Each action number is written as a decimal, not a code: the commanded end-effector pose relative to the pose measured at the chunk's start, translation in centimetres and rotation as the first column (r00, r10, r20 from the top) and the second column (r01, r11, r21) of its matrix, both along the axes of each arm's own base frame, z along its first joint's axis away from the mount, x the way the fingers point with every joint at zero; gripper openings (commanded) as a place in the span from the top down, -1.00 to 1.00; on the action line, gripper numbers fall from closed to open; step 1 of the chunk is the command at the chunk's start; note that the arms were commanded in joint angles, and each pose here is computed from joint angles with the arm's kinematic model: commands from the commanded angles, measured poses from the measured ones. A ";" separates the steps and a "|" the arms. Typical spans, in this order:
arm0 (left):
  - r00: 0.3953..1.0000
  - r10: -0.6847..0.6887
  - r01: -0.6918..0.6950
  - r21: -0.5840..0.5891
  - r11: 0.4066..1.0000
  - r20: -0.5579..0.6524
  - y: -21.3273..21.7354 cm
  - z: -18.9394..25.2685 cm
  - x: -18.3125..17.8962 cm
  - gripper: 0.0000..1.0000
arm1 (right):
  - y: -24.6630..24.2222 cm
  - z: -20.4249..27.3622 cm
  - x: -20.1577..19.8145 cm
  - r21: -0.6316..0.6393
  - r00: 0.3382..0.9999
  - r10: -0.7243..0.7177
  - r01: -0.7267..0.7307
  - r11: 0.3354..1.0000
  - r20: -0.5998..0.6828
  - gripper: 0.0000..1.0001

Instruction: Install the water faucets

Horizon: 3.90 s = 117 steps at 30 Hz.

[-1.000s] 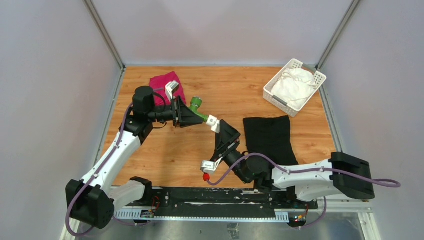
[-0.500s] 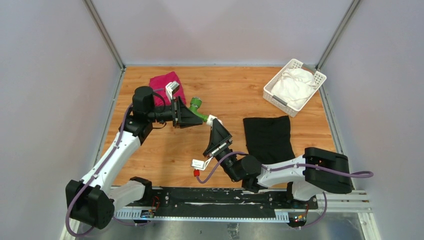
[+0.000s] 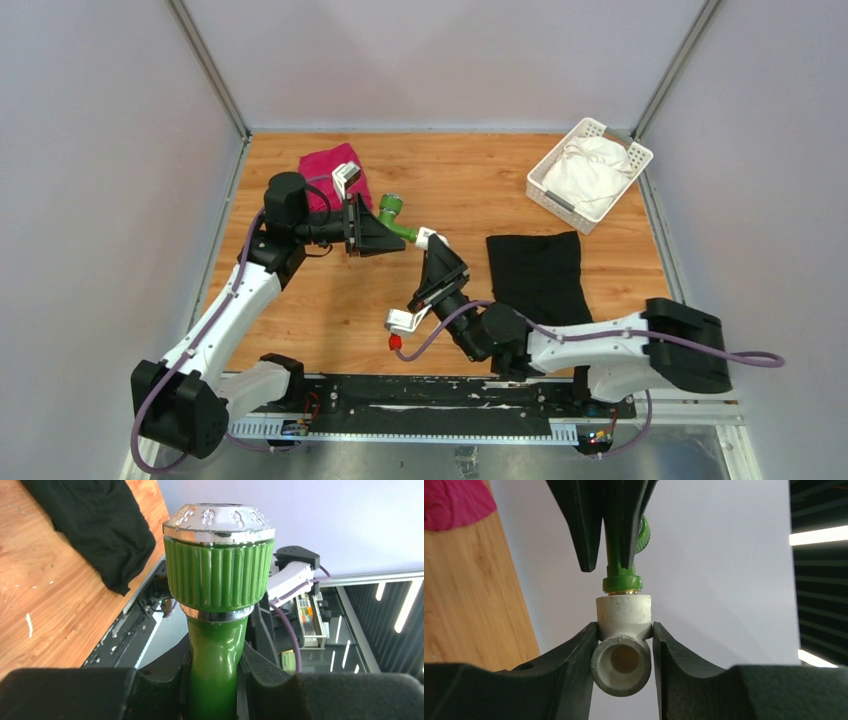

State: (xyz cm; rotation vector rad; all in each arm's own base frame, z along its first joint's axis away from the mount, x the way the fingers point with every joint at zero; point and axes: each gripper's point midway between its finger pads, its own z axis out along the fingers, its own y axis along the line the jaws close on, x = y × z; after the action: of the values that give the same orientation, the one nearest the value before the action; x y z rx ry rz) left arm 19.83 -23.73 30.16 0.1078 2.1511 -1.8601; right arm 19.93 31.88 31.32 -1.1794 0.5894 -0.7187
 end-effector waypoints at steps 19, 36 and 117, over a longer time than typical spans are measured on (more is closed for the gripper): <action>0.894 -0.078 0.088 -0.001 0.996 0.442 0.7 2.0 -2.1 1.00 | -0.7 2.5 -2.9 0.745 -0.020 0.747 0.061 0.664 -0.664 0.24; 0.761 -0.030 0.004 0.042 0.999 0.648 1.7 2.4 -3.0 1.00 | 0.1 0.7 -2.0 0.737 -0.441 0.761 0.272 0.619 -0.476 -0.40; 0.973 0.042 -0.075 0.140 0.987 0.227 1.6 1.2 -0.8 1.00 | -0.6 0.0 3.4 0.195 0.975 -0.218 0.223 0.955 -0.049 0.15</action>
State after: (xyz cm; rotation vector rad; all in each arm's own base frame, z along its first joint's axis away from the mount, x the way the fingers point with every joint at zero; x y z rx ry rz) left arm 19.66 -21.92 29.54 0.2129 2.1649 -1.5281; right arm 23.12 32.51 29.75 -1.0826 0.7527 -0.8706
